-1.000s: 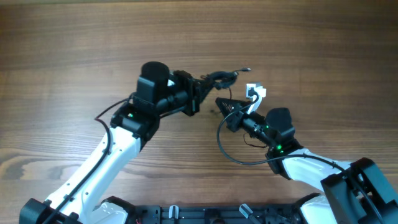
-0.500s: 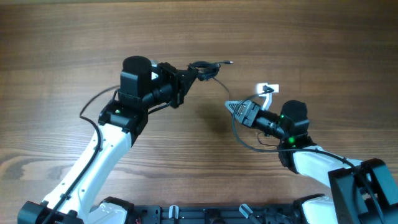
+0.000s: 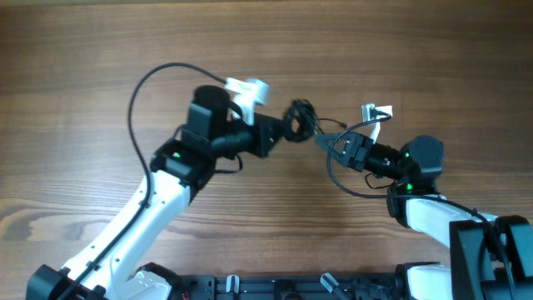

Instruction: Untangle cables

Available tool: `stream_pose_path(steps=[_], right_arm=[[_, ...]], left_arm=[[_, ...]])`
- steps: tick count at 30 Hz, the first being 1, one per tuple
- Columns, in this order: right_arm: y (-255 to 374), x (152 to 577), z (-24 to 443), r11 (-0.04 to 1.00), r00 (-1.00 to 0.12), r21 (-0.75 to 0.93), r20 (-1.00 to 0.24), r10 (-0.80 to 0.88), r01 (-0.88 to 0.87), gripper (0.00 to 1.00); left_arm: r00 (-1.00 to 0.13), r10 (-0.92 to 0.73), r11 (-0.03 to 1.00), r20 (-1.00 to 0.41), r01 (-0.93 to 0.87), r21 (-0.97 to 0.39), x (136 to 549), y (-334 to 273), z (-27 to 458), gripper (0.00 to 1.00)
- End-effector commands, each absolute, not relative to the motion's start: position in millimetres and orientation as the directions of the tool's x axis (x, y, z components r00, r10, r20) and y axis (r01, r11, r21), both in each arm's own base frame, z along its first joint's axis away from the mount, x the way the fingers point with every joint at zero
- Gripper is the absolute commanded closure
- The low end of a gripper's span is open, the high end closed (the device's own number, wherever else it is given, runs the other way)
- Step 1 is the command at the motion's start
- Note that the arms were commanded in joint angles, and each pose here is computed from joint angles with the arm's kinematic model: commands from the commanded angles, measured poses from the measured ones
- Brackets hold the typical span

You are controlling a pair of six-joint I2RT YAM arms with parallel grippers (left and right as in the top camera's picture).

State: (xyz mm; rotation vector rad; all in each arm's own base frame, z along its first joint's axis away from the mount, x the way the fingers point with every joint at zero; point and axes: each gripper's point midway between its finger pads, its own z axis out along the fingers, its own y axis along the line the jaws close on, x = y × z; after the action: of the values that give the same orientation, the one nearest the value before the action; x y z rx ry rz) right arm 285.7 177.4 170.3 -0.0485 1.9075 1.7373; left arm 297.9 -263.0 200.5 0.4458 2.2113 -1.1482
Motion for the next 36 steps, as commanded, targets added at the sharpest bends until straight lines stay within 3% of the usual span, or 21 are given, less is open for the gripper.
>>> stream_pose_path(steps=[1, 5, 9, 11, 16, 20, 24, 29, 32, 33, 34, 35, 36], right_arm=[[178.9, 279.9, 172.6, 0.143, -0.856, 0.907, -0.421, 0.299, -0.396, 0.53], [179.0, 279.4, 172.6, 0.142, -0.857, 0.907, -0.420, 0.297, -0.396, 0.78], [180.2, 275.9, 172.6, 0.133, -0.864, 0.908, -0.419, 0.279, -0.398, 0.81], [180.5, 275.0, 172.6, 0.131, -0.866, 0.908, -0.419, 0.274, -0.398, 0.76], [180.5, 275.0, 172.5, 0.131, -0.866, 0.908, -0.419, 0.274, -0.398, 0.41], [180.0, 276.7, 172.4, 0.136, -0.862, 0.907, -0.421, 0.282, -0.398, 0.26], [178.5, 280.8, 171.9, 0.152, -0.849, 0.901, -0.434, 0.302, -0.407, 0.25], [178.5, 281.0, 171.8, 0.178, -0.811, 0.861, -0.509, 0.289, -0.477, 0.61], [178.7, 280.4, 170.8, 0.176, -0.815, 0.864, -0.503, 0.286, -0.472, 0.71], [178.7, 280.5, 169.3, 0.177, -0.821, 0.869, -0.495, 0.286, -0.462, 0.71], [178.4, 281.1, 166.4, 0.182, -0.827, 0.876, -0.482, 0.288, -0.447, 0.64], [177.4, 283.5, 161.4, 0.193, -0.837, 0.888, -0.458, 0.300, -0.417, 0.51], [175.3, 287.5, 152.9, 0.213, -0.849, 0.905, -0.420, 0.322, -0.367, 0.49]], left_arm=[[-0.539, 0.212, 0.469, -0.815, 0.788, -0.399, 279.2, -281.9, 211.4, 0.96], [-0.528, 0.225, 0.461, -0.819, 0.798, -0.388, 276.6, -283.8, 210.5, 0.96], [-0.535, 0.225, 0.519, -0.814, 0.773, -0.365, 284.9, -277.8, 204.9, 0.96], [-0.538, 0.224, 0.554, -0.813, 0.756, -0.348, 290.0, -273.8, 201.7, 0.96], [-0.538, 0.224, 0.558, -0.812, 0.754, -0.346, 290.7, -273.2, 201.3, 0.96], [-0.547, 0.229, 0.560, -0.806, 0.751, -0.350, 289.4, -272.5, 199.1, 0.96], [-0.565, 0.237, 0.613, -0.790, 0.718, -0.330, 294.4, -264.6, 190.6, 0.96], [-0.573, 0.241, 0.627, -0.783, 0.708, -0.325, 295.1, -262.0, 187.5, 0.96], [-0.573, 0.240, 0.627, -0.783, 0.708, -0.325, 295.0, -262.1, 187.6, 0.96], [-0.573, 0.241, 0.627, -0.783, 0.708, -0.325, 295.1, -262.1, 187.5, 0.96], [-0.573, 0.241, 0.627, -0.783, 0.708, -0.325, 295.1, -262.1, 187.5, 0.96], [-0.573, 0.240, 0.630, -0.784, 0.706, -0.323, 295.7, -261.7, 187.6, 0.96], [-0.573, 0.236, 0.654, -0.785, 0.691, -0.307, 300.0, -258.0, 186.3, 0.96]])
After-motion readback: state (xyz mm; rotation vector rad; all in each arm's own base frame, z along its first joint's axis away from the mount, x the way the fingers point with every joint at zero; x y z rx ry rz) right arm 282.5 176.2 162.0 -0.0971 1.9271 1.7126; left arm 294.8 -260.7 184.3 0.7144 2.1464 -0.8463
